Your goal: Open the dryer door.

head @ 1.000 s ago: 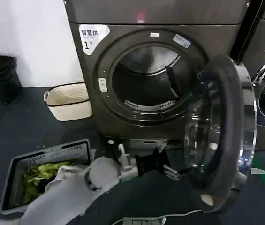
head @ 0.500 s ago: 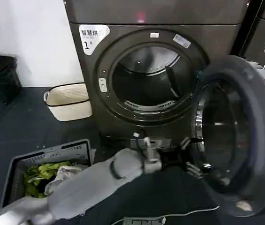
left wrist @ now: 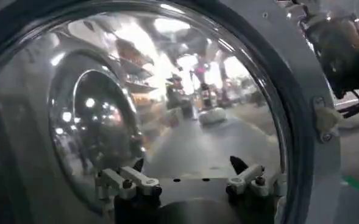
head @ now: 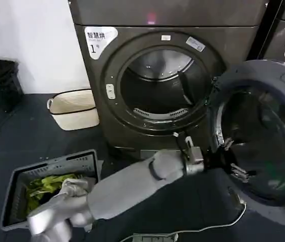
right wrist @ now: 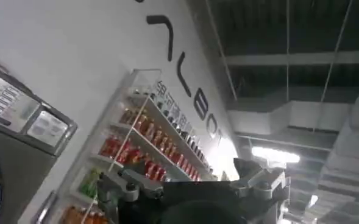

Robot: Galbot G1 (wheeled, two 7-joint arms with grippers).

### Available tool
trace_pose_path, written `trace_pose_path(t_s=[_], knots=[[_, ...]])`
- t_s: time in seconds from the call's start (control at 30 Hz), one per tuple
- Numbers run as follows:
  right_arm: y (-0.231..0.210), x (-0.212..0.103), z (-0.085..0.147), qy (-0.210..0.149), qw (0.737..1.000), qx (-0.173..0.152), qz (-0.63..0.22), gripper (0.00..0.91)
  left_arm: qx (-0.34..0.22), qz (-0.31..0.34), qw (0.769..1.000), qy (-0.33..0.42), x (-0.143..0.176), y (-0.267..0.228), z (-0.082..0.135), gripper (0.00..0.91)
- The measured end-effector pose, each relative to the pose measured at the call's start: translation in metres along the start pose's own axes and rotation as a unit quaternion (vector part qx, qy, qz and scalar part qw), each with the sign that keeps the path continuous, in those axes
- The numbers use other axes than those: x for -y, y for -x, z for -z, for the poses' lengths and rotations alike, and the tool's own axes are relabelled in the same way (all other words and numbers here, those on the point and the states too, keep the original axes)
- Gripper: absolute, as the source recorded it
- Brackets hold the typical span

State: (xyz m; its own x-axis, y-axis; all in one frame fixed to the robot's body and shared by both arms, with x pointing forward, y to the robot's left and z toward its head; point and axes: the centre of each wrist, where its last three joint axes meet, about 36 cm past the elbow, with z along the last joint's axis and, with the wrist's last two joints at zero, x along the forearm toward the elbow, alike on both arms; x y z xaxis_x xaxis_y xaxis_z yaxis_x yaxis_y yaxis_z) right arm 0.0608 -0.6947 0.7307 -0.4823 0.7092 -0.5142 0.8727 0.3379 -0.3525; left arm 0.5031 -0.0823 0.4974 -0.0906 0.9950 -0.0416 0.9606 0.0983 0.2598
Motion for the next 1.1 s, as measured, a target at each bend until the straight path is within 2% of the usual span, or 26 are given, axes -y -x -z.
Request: trace_pose_path(t_s=[0.2, 0.47, 0.77, 1.1], knots=[[0.002, 0.005, 0.002, -0.002, 1.0, 0.003, -0.008, 0.907, 0.005, 0.012, 1.0, 0.001, -0.008, 0.019, 0.005, 0.907], [-0.001, 0.016, 0.002, 0.0, 1.0, -0.008, -0.02, 0.907, 0.008, 0.022, 1.0, 0.004, -0.012, 0.043, 0.007, 0.907], [0.0, 0.027, 0.013, 0.0, 0.999, -0.007, -0.033, 0.907, -0.007, 0.057, 0.998, 0.003, -0.028, 0.037, -0.008, 0.907], [-0.003, 0.033, 0.018, -0.002, 0.999, -0.008, -0.05, 0.907, -0.023, 0.063, 0.998, 0.005, -0.033, 0.034, -0.02, 0.907]])
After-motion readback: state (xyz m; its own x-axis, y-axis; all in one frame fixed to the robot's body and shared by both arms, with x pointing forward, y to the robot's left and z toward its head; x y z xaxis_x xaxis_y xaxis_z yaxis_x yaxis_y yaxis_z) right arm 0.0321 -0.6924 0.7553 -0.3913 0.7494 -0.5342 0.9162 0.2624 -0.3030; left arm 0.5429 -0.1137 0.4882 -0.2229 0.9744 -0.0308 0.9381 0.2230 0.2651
